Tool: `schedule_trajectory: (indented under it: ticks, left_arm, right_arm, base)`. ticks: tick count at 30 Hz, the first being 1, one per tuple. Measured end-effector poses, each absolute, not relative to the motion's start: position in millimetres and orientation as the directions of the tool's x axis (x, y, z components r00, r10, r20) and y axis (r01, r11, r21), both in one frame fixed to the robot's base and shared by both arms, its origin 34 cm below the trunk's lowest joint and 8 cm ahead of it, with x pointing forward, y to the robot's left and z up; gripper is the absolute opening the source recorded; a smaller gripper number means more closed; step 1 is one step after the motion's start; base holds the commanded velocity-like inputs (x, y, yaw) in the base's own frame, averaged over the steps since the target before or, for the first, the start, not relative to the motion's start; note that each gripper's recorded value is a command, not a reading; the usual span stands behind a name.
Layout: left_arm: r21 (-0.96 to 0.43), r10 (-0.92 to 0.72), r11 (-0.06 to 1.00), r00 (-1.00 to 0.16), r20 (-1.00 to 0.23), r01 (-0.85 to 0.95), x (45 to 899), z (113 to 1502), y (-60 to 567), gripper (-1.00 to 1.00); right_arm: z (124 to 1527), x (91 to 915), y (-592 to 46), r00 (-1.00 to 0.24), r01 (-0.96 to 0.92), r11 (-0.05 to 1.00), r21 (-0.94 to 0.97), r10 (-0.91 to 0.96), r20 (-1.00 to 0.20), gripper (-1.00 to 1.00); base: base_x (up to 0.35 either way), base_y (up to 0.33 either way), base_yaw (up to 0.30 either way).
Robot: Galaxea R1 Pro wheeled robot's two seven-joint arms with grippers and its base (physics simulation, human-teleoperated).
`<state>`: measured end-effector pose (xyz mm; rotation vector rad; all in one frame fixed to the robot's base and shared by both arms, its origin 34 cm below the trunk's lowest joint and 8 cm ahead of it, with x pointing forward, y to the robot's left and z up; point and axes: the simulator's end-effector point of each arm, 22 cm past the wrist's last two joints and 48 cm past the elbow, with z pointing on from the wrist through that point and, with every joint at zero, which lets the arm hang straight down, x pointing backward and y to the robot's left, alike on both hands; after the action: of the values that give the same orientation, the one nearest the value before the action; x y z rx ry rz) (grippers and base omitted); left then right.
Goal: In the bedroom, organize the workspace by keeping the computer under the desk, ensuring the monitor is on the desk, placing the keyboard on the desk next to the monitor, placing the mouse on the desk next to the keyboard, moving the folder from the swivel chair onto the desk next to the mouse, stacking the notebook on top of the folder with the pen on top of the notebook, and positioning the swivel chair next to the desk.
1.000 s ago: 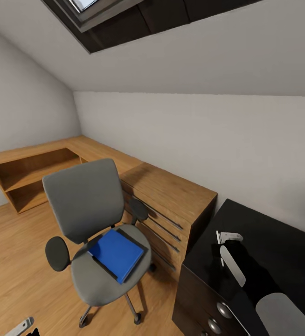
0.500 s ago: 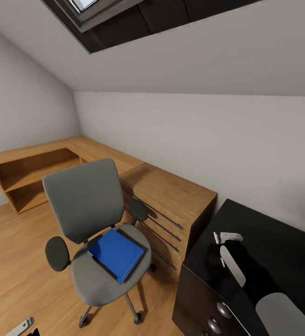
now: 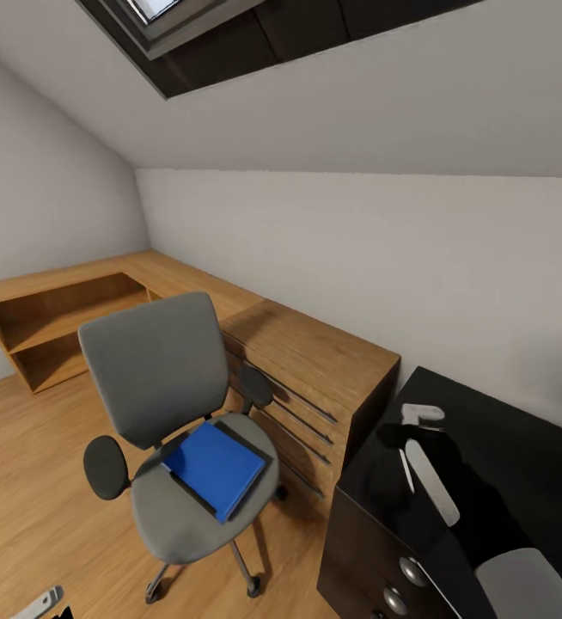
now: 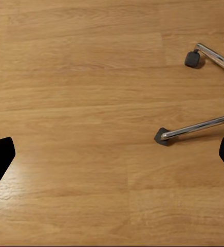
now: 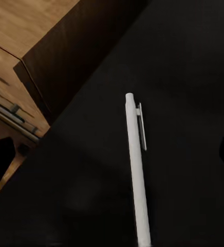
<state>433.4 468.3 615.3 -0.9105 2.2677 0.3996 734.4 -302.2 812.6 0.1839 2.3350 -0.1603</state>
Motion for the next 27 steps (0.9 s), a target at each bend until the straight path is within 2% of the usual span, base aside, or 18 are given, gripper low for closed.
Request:
schedule_trajectory:
  ticks: [6, 21, 27]
  left_arm:
    - [0.040, -0.506, 0.711, -0.550, -0.664, -0.702, 430, 612, 467, 1.00]
    - [0.057, -0.513, 0.709, -0.569, -0.643, -0.703, 419, 601, 467, 1.00]
    - [0.062, -0.498, 0.697, -0.545, -0.675, -0.714, 415, 600, 471, 1.00]
  right_arm:
    - [818, 728, -266, -0.675, 0.152, 0.988, -0.007, 0.099, -0.732, 1.00]
    - [807, 722, -218, -0.690, 0.055, 0.998, -0.022, 0.022, -0.724, 1.00]
    - [798, 719, -212, -0.704, 0.037, 0.999, -0.029, 0.005, -0.710, 1.00]
  base:
    - [0.000, 0.000, 0.071]
    - [0.000, 0.000, 0.238]
    - [0.159, 0.108, 0.214]
